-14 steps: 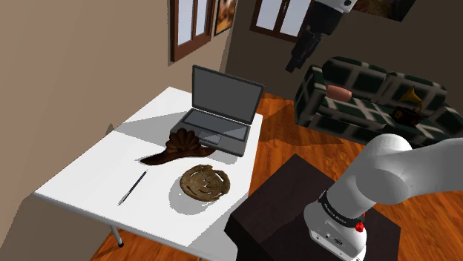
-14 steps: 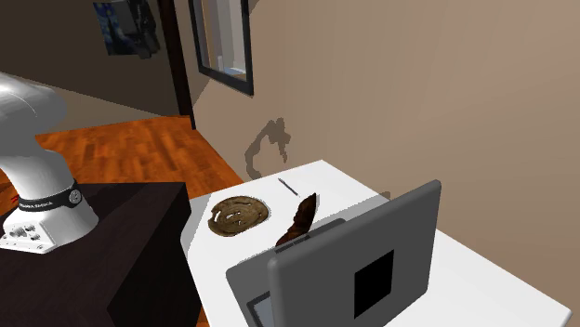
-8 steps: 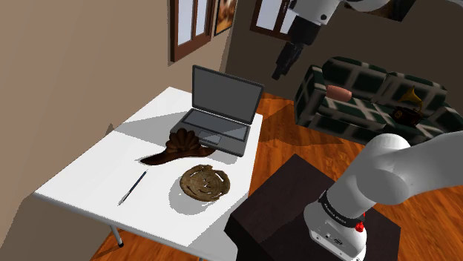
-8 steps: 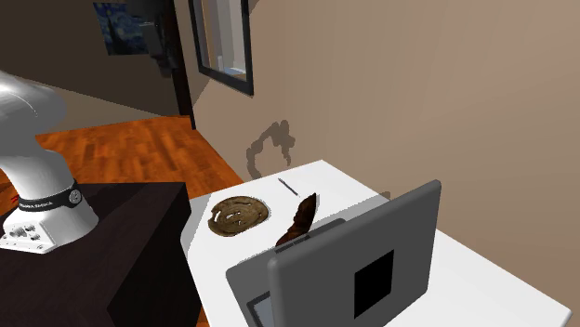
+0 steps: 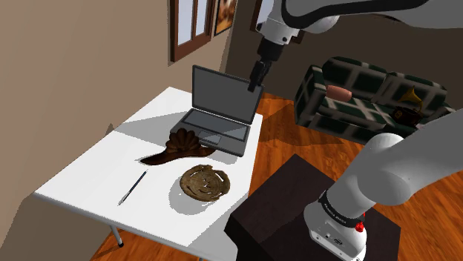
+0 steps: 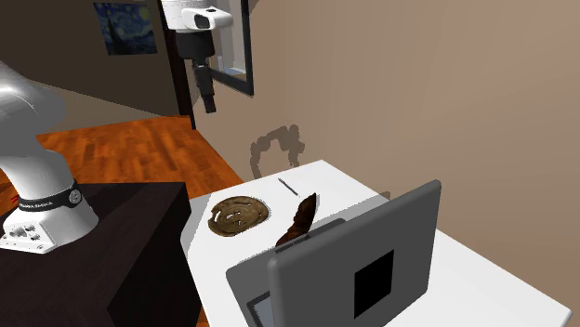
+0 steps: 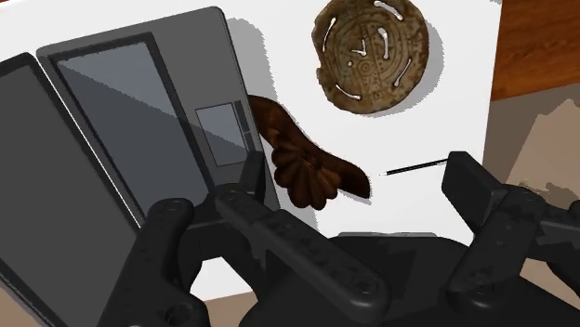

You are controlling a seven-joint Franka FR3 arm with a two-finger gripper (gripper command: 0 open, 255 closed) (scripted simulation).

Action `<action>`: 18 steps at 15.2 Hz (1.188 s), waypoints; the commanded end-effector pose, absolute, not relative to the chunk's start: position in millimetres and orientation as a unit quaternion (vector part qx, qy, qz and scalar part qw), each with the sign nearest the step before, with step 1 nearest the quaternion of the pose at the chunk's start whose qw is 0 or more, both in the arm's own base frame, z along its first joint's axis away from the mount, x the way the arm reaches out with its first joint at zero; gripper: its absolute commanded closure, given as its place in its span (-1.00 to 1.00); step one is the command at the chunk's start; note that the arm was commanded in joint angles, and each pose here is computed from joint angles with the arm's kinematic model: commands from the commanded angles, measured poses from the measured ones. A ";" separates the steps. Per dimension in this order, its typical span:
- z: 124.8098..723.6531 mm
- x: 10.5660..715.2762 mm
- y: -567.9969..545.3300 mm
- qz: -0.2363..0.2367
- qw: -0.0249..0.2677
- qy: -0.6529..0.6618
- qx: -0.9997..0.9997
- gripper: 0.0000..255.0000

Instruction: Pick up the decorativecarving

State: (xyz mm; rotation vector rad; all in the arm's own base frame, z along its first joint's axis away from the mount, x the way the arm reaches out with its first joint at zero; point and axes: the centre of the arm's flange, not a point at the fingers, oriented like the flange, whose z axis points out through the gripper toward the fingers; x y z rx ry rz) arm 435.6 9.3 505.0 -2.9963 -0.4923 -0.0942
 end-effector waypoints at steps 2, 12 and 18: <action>475.4 464.1 11.9 -0.023 0.052 -0.182 -0.982 -1.00; 374.1 556.7 28.0 0.004 0.053 -0.246 -0.968 -1.00; 311.2 608.6 43.0 0.020 0.054 -0.284 -0.957 -1.00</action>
